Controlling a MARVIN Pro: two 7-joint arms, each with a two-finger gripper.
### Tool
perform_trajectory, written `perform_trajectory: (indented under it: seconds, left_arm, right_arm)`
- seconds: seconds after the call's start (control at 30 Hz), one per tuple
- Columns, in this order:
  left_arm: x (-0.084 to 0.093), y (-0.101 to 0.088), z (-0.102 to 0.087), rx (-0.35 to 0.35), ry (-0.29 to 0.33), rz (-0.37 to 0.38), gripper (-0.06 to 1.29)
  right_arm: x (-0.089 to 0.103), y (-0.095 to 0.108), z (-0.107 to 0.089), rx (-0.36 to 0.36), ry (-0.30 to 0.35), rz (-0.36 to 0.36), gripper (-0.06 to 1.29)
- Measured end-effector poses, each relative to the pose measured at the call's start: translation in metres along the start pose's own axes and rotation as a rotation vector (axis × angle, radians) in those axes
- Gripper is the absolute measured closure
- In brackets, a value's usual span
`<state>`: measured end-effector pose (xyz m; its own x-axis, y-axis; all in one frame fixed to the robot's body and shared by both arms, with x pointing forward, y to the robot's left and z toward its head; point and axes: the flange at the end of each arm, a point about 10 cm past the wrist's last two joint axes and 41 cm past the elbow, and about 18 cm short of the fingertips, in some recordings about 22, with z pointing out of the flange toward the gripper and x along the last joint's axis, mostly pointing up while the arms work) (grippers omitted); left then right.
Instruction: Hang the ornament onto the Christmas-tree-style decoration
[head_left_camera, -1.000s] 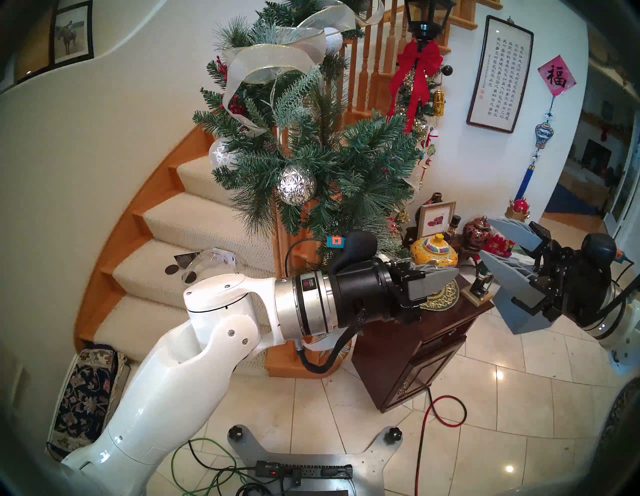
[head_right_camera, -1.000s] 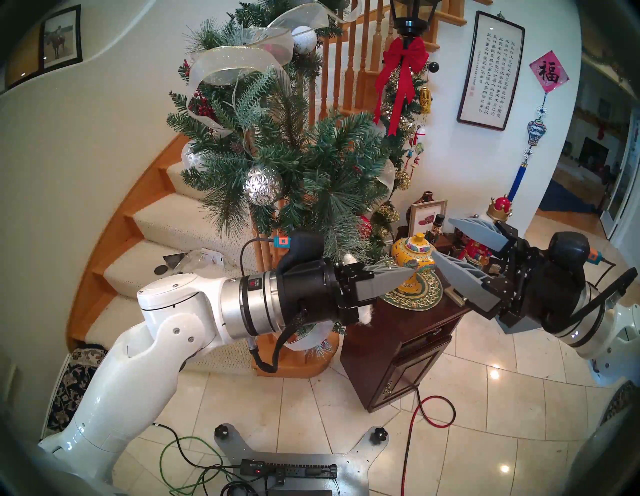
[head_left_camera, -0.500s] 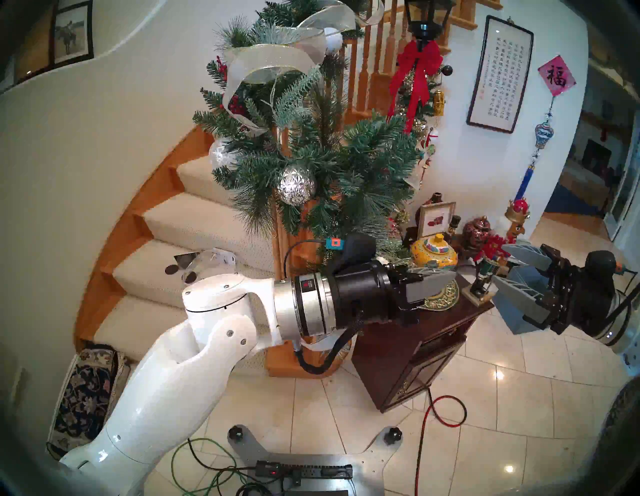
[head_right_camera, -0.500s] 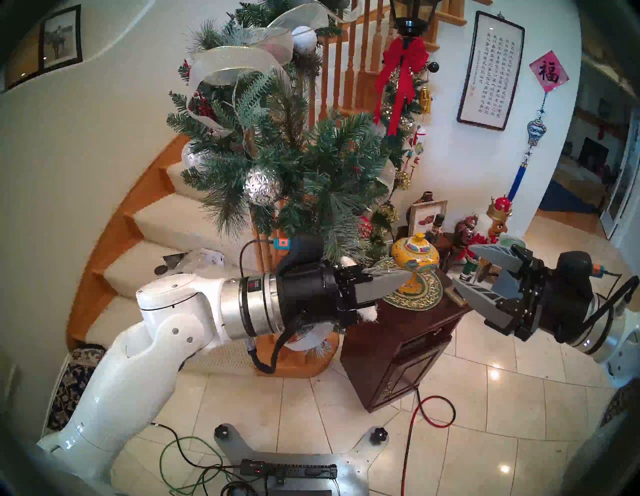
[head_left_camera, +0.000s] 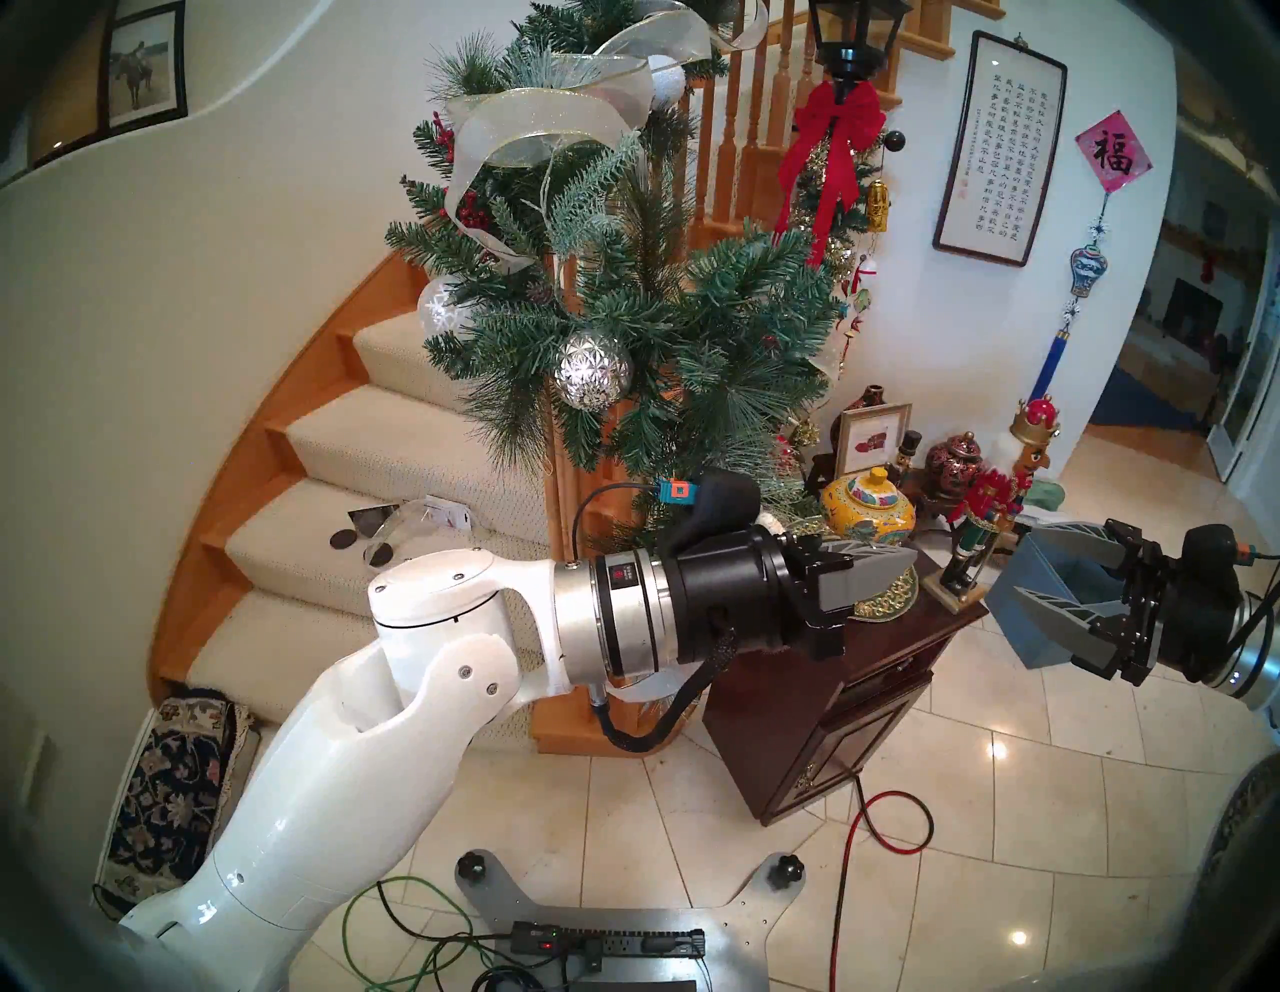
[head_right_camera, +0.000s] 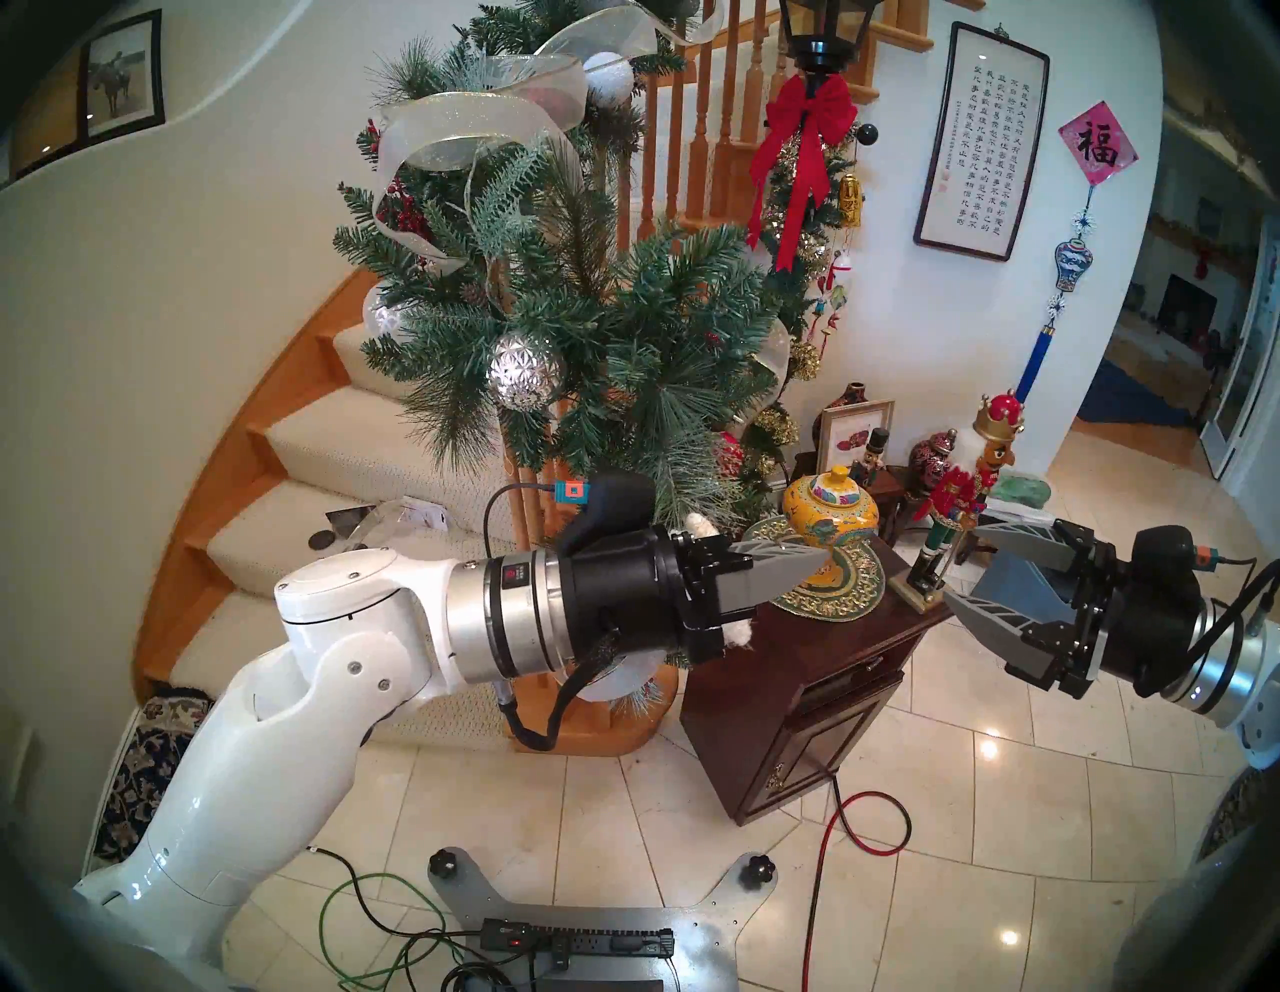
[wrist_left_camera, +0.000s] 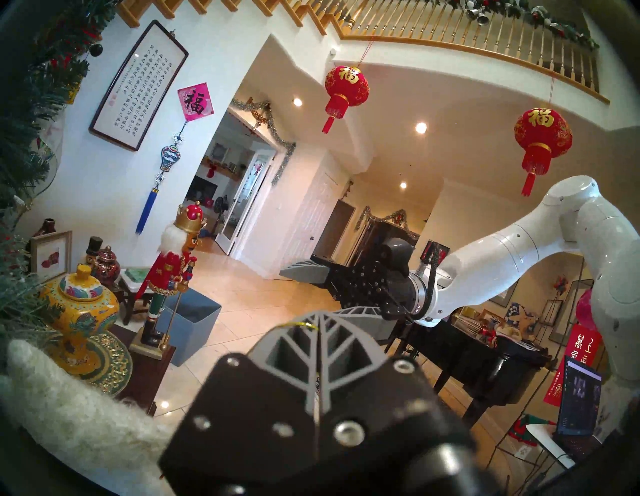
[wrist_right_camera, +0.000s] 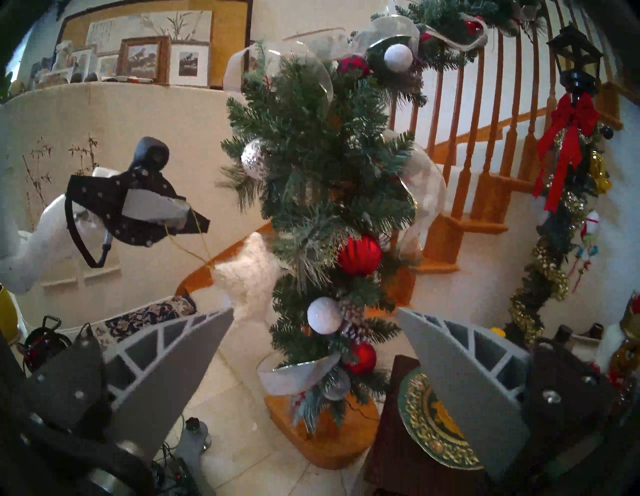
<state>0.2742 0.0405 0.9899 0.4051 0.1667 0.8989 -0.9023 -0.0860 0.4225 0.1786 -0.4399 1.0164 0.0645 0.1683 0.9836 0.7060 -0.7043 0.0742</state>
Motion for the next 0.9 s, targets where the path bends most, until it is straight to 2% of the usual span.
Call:
perform_trajectory:
  seconds: [0.33, 0.53, 0.9]
  left_arm:
    - [-0.002, 0.003, 0.004, 0.002, -0.009, 0.002, 1.25]
    - [-0.004, 0.003, 0.005, 0.006, -0.014, 0.003, 1.25]
    - [-0.004, 0.003, 0.006, 0.013, -0.018, 0.005, 1.25]
  right_arm:
    - [-0.003, 0.016, -0.018, -0.043, -0.061, -0.022, 0.01]
    - [-0.010, 0.028, -0.028, -0.057, -0.094, -0.037, 0.01]
    - [-0.026, 0.037, -0.034, -0.049, -0.121, -0.039, 0.01]
